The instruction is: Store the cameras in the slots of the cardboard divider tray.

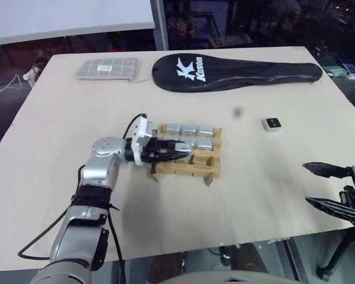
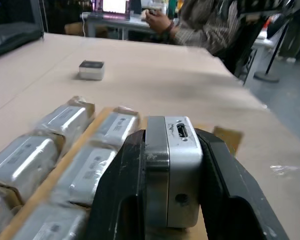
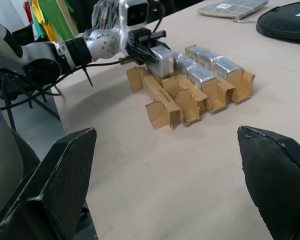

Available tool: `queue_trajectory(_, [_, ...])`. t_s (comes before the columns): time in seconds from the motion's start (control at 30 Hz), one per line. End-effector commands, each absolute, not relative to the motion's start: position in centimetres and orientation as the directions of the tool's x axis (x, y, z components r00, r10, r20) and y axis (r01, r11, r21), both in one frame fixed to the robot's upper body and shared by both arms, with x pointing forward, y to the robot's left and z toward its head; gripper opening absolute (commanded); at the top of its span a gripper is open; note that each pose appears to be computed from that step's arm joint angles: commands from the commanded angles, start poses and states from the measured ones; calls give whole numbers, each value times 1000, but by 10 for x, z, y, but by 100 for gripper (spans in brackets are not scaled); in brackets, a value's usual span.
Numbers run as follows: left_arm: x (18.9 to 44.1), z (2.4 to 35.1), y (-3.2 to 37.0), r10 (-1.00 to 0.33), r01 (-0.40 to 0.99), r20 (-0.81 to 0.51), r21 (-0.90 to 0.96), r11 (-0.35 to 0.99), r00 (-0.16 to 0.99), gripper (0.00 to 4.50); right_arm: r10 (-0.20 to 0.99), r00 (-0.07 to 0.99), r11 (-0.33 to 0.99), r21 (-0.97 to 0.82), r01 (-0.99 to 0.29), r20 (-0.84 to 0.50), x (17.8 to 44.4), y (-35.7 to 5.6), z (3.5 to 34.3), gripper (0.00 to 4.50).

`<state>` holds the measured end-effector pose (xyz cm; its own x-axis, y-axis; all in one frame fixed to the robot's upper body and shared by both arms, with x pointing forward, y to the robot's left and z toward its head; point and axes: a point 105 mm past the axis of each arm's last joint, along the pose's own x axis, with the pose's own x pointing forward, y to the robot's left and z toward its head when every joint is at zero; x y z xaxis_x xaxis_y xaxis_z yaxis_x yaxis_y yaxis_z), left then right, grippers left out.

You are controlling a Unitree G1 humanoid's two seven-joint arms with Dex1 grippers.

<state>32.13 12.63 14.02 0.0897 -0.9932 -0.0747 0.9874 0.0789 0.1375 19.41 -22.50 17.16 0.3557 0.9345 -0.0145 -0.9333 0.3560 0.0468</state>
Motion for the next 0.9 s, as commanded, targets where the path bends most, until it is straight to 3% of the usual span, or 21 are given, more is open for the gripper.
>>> queue_trajectory(0.03, [320,139,123,-993,984,-111,173,31,51,90,933,359,359,4,-933,8,193,-223,181,447])
queue_trajectory(0.2, [317,134,123,-990,987,-141,158,-4,18,90,932,362,362,3,-932,12,193,-222,180,447])
queue_trajectory(0.47, [319,132,129,-985,986,-161,162,34,61,90,929,369,369,-3,-929,14,192,-223,181,447])
queue_trajectory(0.67, [328,135,131,-978,977,-163,192,95,127,341,931,364,364,-3,-931,12,194,-224,181,450])
queue_trajectory(0.73, [324,136,130,-982,981,-164,181,64,94,427,932,361,361,-1,-932,7,194,-224,181,450])
queue_trajectory(0.77, [323,137,131,-981,980,-171,190,58,92,445,933,361,361,0,-933,6,194,-224,181,450])
queue_trajectory(0.9, [324,147,139,-981,979,-158,186,79,109,445,931,366,366,-1,-931,5,198,-224,179,450])
